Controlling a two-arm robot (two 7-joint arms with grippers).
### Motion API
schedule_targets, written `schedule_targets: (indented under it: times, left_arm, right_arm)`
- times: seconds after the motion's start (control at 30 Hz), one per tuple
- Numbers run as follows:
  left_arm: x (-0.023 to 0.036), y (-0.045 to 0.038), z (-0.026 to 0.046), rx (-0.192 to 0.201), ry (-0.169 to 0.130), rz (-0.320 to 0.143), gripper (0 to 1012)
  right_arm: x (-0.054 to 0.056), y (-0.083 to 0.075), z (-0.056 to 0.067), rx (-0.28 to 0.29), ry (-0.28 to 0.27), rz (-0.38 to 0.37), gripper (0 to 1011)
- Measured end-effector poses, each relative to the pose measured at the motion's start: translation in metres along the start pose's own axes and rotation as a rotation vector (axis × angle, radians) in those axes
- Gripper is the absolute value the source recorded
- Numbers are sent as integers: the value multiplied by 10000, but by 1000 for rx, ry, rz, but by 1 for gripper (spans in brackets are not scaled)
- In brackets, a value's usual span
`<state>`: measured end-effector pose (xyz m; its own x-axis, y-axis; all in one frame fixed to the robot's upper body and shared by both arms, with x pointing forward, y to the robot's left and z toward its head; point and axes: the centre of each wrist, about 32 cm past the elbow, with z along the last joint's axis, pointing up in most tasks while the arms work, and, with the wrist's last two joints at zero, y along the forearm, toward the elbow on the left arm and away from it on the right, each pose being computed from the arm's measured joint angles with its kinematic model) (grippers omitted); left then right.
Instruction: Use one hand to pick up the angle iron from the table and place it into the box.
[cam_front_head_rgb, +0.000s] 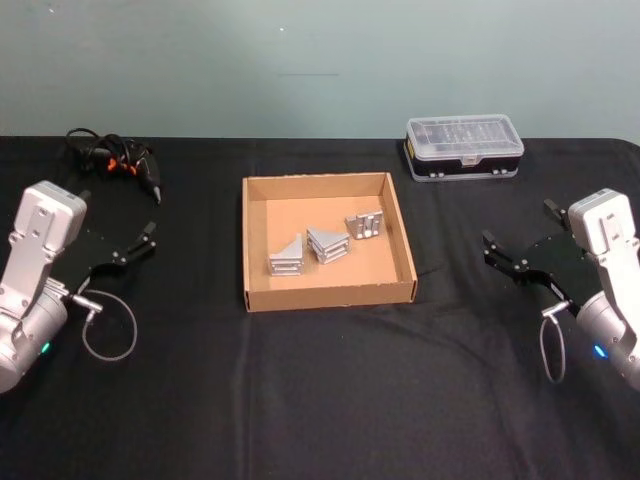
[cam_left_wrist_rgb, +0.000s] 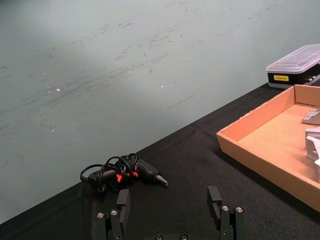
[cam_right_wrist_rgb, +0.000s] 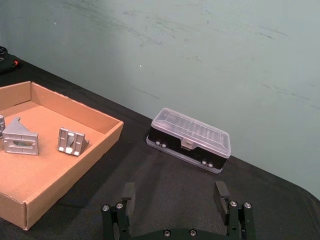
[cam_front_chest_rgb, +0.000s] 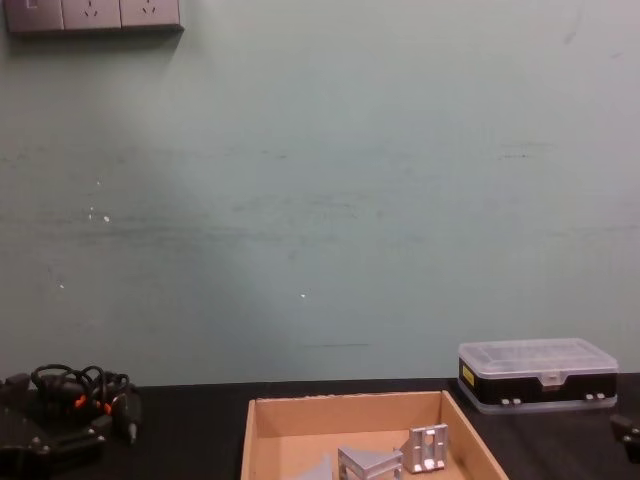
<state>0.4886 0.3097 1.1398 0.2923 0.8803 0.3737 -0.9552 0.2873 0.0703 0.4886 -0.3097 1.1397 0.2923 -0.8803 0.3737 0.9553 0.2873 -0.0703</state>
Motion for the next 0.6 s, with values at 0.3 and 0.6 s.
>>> schedule_targets:
  times: [0.3, 0.6]
  left_arm:
    - [0, 0, 0, 0, 0, 0, 1011]
    - [0, 0, 0, 0, 0, 0, 1011]
  right_arm:
    - [0, 0, 0, 0, 0, 0, 1003]
    - [0, 0, 0, 0, 0, 0, 1003]
